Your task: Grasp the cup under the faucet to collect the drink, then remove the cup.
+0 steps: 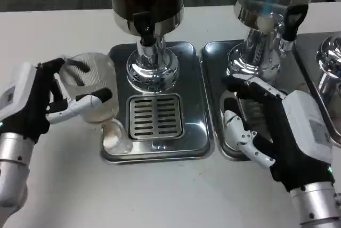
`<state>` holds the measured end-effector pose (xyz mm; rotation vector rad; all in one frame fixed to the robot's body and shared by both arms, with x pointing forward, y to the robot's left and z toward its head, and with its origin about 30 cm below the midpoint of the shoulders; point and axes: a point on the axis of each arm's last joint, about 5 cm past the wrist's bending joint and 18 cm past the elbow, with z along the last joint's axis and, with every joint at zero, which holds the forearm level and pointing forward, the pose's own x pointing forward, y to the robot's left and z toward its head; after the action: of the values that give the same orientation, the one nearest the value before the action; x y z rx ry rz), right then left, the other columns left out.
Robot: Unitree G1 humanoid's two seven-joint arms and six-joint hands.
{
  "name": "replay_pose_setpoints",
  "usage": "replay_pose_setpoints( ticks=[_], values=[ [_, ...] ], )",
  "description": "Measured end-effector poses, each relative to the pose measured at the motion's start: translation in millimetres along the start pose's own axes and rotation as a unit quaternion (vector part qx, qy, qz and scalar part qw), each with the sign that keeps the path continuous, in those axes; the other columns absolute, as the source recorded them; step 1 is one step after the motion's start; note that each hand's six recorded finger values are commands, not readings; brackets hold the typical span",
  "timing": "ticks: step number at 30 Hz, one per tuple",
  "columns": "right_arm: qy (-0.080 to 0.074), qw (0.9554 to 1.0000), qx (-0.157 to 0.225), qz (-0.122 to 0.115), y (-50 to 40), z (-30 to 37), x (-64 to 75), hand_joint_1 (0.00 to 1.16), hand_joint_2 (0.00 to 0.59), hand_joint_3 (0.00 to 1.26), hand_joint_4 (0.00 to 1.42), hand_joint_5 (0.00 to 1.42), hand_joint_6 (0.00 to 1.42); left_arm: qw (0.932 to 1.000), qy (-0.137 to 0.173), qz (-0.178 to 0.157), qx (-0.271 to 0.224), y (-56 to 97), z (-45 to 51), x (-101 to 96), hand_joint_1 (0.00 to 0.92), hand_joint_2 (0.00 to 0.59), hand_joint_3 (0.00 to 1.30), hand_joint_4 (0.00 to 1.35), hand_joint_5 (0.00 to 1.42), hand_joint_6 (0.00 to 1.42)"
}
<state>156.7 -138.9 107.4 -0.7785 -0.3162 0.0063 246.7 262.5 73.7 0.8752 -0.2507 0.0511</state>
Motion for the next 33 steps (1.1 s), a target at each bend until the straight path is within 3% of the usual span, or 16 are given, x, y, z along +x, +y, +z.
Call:
replay_pose_setpoints(
  ticks=[6,13,22,27,30,31,33],
  values=[
    [0.000,1.0000,0.003,-0.009,0.4,1.4,-1.0,0.29,0.444,0.38,0.38,0.40,0.38,0.9980,-0.033,-0.053,-0.004,-15.3,13.8,10.1,0.378,0.147,0.86,0.93,1.20,1.42],
    [-0.005,0.9996,0.007,-0.026,-1.4,6.1,-2.2,0.29,0.444,0.38,0.38,0.40,0.38,0.9950,-0.056,-0.083,-0.005,-29.7,28.5,21.0,0.375,0.140,0.86,0.93,1.19,1.42],
    [-0.003,0.9993,0.012,-0.034,-1.5,9.5,-5.6,0.29,0.444,0.38,0.38,0.40,0.38,0.9924,-0.049,-0.112,0.019,-34.0,32.3,27.3,0.362,0.121,0.81,0.86,1.10,1.38],
    [-0.003,0.9992,0.013,-0.037,-2.1,10.8,-6.7,0.29,0.444,0.38,0.38,0.40,0.38,0.9902,-0.059,-0.121,0.037,-31.7,34.4,32.2,0.281,0.108,0.73,0.73,0.91,1.20],
    [-0.003,0.9992,0.013,-0.037,-2.0,10.8,-6.8,0.29,0.444,0.38,0.38,0.40,0.38,0.9892,-0.060,-0.128,0.040,-30.0,34.1,33.1,0.224,0.106,0.67,0.59,0.67,0.85],
    [-0.003,0.9992,0.013,-0.037,-2.0,10.8,-6.7,0.29,0.444,0.38,0.38,0.40,0.38,0.9888,-0.060,-0.130,0.042,-29.2,34.0,33.6,0.187,0.092,0.64,0.50,0.54,0.65],
    [-0.003,0.9992,0.014,-0.037,-1.9,11.0,-6.6,0.29,0.443,0.38,0.38,0.40,0.38,0.9876,-0.059,-0.138,0.047,-25.8,32.4,34.0,0.147,0.075,0.61,0.40,0.42,0.49]
  ],
)
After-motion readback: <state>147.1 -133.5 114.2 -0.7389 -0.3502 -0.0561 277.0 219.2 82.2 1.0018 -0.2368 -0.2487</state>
